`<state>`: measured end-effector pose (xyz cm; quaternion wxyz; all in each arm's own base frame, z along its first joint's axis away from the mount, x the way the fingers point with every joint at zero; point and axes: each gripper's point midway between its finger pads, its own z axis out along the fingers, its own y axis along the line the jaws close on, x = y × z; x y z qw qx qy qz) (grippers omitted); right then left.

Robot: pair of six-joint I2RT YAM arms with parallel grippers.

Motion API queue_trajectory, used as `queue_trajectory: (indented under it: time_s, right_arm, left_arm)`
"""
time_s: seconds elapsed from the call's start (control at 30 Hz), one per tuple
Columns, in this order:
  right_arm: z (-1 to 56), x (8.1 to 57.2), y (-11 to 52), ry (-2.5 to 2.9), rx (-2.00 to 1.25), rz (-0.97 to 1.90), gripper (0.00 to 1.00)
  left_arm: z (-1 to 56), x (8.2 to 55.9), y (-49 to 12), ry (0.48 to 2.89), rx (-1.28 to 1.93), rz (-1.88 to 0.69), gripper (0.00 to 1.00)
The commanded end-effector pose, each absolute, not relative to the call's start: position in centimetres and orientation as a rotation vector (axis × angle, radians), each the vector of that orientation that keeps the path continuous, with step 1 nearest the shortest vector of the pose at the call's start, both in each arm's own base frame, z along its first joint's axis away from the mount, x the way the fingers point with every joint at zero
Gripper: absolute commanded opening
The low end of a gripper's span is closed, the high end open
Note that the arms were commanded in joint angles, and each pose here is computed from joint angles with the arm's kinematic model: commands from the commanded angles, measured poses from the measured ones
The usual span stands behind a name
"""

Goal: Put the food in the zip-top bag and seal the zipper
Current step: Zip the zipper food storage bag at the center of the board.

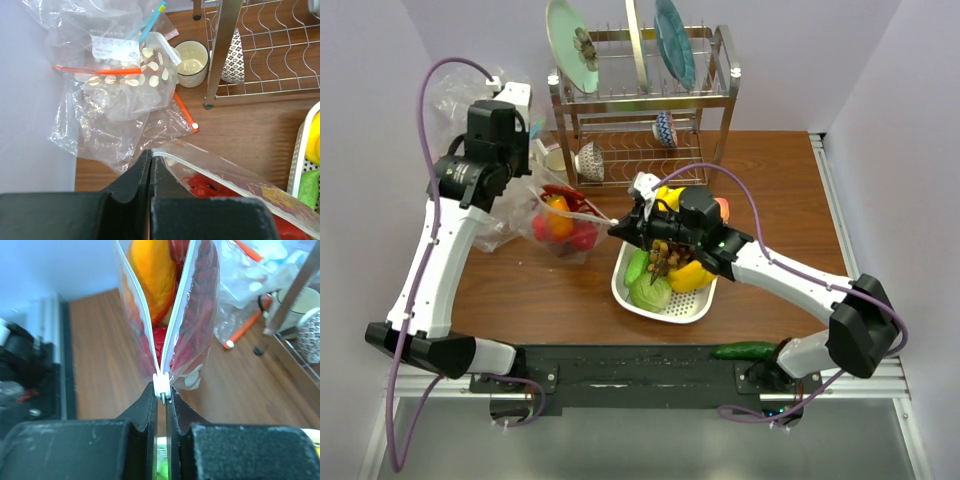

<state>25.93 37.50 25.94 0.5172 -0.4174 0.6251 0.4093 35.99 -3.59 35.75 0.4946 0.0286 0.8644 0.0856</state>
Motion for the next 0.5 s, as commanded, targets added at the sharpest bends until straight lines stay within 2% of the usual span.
queue_trajectory:
  time_s: [0.0,0.27,0.3,0.47]
  right_arm:
    - [27.8,23.2,37.4,1.587,-0.945,1.165,0.00]
    - [26.5,22.7,37.5,1.696,-0.910,1.225,0.00]
    - [26.2,22.9,37.5,1.708,-0.910,1.221,0.00]
    - [24.6,23.9,37.8,1.772,-0.881,1.222,0.00]
  left_arm:
    - [37.2,34.8,-2.4,2.080,0.038,0.246,0.00]
    - [31.3,34.4,-3.4,2.154,0.065,0.186,0.01]
    - [31.4,34.7,-3.5,2.122,0.057,0.176,0.11]
    - [30.3,34.3,-3.7,2.105,0.056,0.152,0.33]
